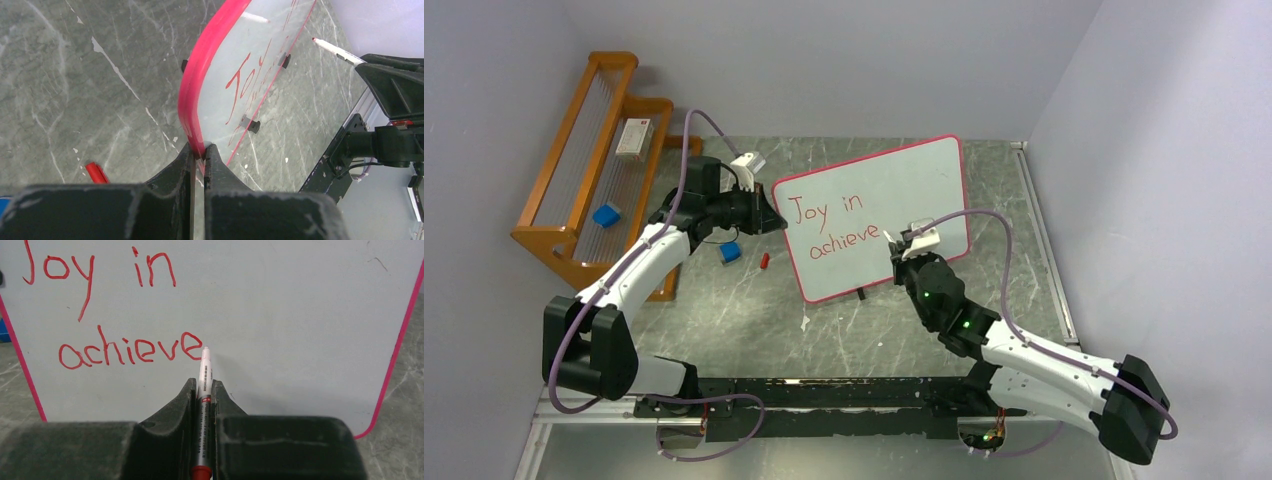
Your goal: Write a sentence on the whiteboard
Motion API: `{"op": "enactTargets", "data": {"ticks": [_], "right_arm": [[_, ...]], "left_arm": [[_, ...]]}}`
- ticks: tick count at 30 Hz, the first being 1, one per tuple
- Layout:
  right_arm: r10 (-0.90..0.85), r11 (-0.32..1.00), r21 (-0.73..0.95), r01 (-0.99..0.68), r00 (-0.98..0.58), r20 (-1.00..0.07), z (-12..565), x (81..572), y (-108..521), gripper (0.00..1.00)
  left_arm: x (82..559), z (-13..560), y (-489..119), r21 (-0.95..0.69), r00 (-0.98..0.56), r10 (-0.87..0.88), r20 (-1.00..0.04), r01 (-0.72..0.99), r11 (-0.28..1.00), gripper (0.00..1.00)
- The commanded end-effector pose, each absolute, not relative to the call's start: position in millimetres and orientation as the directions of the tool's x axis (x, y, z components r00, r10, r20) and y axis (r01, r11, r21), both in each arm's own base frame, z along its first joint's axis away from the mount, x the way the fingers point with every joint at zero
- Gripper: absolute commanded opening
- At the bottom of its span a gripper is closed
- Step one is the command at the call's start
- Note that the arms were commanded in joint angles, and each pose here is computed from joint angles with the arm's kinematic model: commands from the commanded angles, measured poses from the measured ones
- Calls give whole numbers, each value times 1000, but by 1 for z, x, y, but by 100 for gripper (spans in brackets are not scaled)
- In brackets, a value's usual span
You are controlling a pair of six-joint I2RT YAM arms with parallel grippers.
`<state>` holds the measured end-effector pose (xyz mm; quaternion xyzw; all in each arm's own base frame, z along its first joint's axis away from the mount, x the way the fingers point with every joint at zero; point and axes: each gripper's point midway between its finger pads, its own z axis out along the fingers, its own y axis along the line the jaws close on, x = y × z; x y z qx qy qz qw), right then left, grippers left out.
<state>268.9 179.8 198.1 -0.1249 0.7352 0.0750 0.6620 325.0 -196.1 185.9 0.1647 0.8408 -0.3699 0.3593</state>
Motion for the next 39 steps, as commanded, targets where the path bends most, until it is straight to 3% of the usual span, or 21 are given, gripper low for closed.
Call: {"op": "enactTargets", "data": {"ticks": [1,39], "right_arm": [[-81,960,-62,-274,-59,-995,200,275,181,0],[-103,961,-83,-263,-65,-993,195,300,187,0]], "left_arm": [[344,187,-174,-415,-634,6,-774,514,751,5],[343,186,-174,-417,-636,8,-771,515,749,5]]}}
